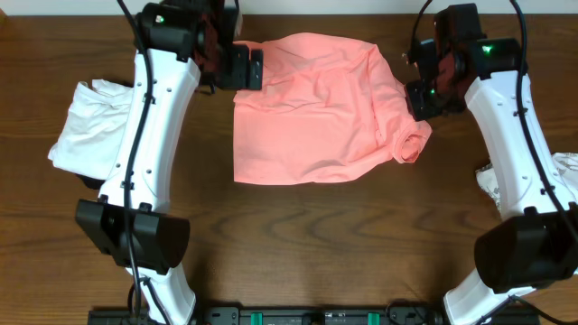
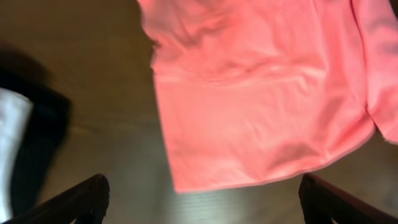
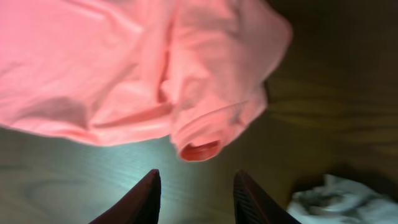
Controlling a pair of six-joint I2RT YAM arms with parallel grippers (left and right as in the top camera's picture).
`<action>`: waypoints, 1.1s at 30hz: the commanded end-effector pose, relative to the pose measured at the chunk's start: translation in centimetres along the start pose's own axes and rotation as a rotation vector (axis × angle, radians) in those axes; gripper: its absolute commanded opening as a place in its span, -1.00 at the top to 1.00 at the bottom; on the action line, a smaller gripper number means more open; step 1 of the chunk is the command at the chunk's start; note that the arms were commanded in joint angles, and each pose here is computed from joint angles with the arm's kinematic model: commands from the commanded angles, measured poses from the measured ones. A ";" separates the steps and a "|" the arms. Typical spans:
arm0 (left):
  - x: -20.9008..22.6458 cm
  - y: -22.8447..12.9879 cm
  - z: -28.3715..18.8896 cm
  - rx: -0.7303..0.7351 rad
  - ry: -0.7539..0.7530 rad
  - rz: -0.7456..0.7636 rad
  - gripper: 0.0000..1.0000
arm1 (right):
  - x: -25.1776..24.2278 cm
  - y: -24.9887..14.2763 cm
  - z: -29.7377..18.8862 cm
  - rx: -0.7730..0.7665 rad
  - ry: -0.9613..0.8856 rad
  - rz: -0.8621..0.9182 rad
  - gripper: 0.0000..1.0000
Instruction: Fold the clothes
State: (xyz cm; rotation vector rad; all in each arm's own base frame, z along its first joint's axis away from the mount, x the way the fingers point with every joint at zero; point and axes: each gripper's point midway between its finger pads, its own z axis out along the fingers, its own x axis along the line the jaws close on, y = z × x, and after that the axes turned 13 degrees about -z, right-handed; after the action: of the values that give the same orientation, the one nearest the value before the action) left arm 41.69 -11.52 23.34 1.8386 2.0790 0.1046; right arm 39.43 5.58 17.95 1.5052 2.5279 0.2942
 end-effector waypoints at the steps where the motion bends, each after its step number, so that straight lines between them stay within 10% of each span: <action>1: -0.6 -3.6 2.3 0.154 -0.031 -0.016 -0.94 | 1.4 0.2 0.4 -0.008 0.083 0.001 0.25; 15: 2.9 -14.8 10.6 0.525 0.070 -0.124 -0.96 | 2.1 -0.2 0.4 0.016 0.093 -0.011 0.20; 33: 4.7 -16.4 17.9 0.412 0.040 -0.088 -0.96 | 2.2 -0.4 0.4 0.026 0.096 -0.010 0.17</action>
State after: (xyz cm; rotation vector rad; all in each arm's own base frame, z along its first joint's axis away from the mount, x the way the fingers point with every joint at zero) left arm 31.62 -12.96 1.41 1.9739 2.3250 -0.3435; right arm 38.28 6.72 17.42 1.5355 2.6044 0.3355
